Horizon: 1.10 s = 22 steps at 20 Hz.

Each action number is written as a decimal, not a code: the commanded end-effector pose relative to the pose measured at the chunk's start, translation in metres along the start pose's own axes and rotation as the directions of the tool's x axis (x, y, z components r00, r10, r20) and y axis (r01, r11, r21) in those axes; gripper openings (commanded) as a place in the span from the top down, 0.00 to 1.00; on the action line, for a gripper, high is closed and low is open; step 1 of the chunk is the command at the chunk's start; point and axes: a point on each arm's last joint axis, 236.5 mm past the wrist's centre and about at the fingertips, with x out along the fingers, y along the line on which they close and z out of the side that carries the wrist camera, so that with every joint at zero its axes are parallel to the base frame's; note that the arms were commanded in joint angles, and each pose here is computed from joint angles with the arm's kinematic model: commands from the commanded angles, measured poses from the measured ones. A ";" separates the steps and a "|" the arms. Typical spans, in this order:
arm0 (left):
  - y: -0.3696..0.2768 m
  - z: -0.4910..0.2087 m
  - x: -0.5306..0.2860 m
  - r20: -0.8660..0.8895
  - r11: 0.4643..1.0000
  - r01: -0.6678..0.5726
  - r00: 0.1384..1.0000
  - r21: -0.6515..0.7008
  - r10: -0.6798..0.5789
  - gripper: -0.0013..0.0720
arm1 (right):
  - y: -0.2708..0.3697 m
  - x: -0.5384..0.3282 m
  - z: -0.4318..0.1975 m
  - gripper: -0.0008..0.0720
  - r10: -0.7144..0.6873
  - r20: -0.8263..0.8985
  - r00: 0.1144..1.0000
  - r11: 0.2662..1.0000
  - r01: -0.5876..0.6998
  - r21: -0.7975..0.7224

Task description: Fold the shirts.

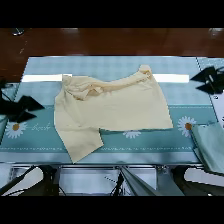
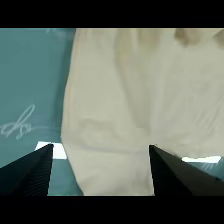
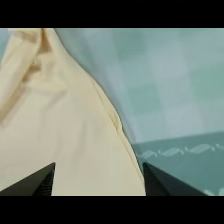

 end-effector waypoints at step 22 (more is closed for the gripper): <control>-0.023 -0.036 0.097 -0.050 0.970 0.237 0.970 -0.050 -0.239 0.95 | -0.091 0.024 -0.158 0.13 -0.127 -0.096 0.987 0.959 0.148 0.243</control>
